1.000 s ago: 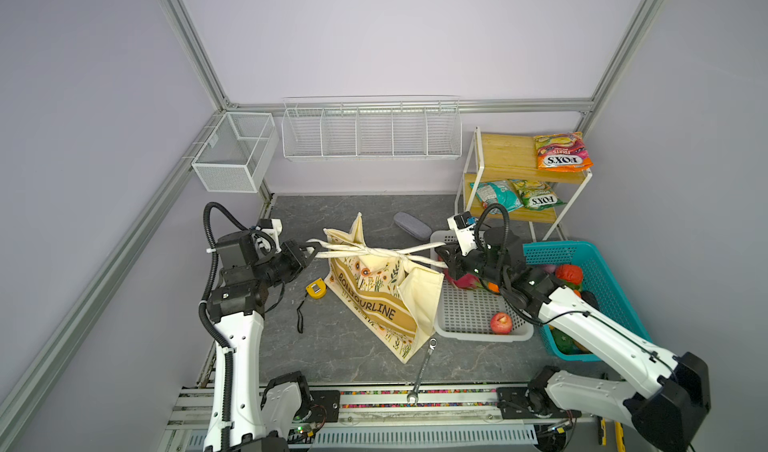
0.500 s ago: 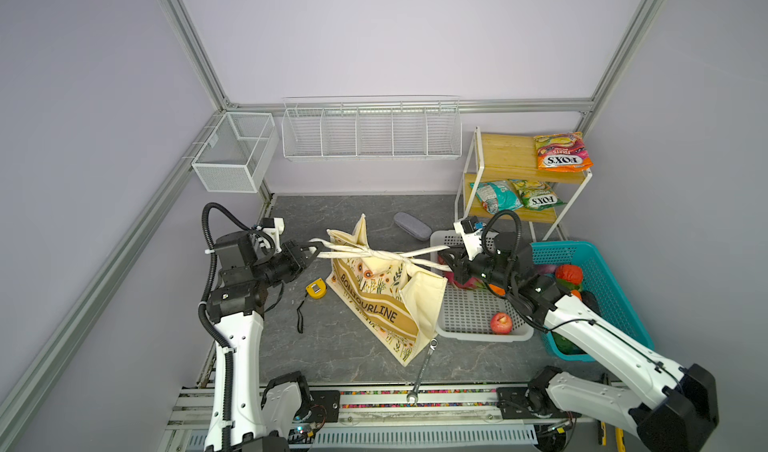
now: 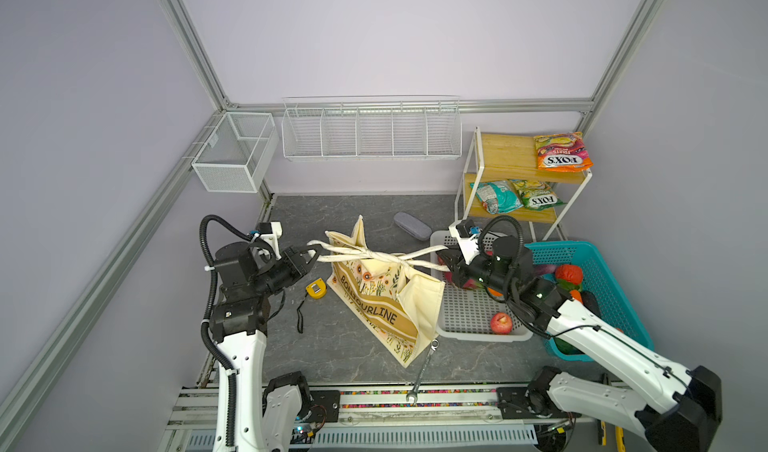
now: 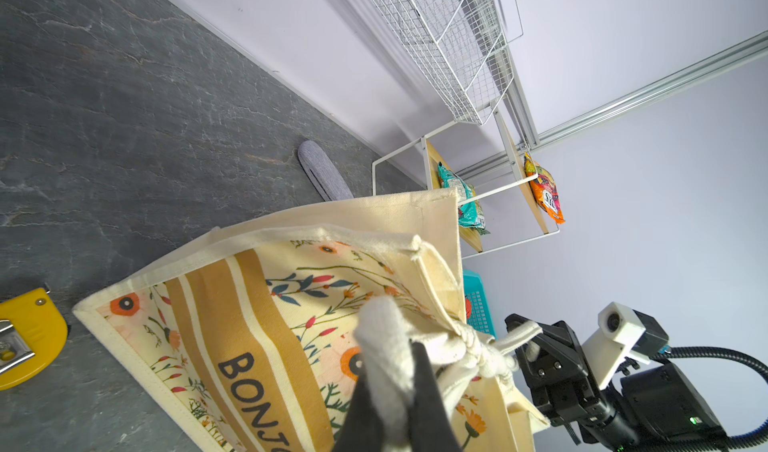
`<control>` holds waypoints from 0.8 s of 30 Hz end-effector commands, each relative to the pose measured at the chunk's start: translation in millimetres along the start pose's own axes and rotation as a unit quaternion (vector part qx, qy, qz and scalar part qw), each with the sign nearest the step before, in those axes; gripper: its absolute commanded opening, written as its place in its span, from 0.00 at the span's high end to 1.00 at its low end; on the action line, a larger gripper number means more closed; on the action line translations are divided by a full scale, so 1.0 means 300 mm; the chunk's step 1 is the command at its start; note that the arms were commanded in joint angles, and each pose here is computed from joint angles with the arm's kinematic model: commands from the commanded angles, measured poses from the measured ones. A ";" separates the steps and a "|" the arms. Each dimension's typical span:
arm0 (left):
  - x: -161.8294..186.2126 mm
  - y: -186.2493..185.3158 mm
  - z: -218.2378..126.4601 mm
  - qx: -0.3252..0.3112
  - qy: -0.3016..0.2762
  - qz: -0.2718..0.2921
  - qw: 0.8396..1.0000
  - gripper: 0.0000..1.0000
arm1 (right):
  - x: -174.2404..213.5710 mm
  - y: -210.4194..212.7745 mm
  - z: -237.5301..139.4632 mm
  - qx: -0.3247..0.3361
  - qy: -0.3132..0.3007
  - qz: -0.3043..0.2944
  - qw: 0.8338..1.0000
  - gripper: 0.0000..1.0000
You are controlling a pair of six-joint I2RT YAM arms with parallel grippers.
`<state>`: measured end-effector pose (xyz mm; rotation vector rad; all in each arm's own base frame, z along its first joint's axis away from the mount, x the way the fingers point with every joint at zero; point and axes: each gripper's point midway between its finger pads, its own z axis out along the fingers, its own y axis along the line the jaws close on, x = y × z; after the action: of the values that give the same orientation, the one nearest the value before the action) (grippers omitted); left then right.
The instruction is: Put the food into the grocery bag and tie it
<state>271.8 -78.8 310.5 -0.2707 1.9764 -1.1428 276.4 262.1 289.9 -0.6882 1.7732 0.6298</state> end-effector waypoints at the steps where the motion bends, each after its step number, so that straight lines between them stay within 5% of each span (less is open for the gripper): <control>1: -0.010 0.011 0.004 -0.017 -0.023 0.019 0.999 1.00 | -0.042 -0.026 -0.006 0.031 -0.015 -0.020 0.999 0.92; 16: 0.124 -0.013 0.019 -0.007 0.041 0.019 0.999 0.65 | -0.041 0.044 0.041 0.000 -0.007 -0.043 0.999 0.88; 24: 0.183 -0.019 0.010 -0.011 0.057 0.023 0.998 0.84 | -0.044 0.055 0.057 -0.003 -0.006 -0.047 0.999 0.88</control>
<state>248.4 -108.2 289.3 -0.2038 2.0673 -1.1341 280.3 279.8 288.5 -0.7443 1.7585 0.5673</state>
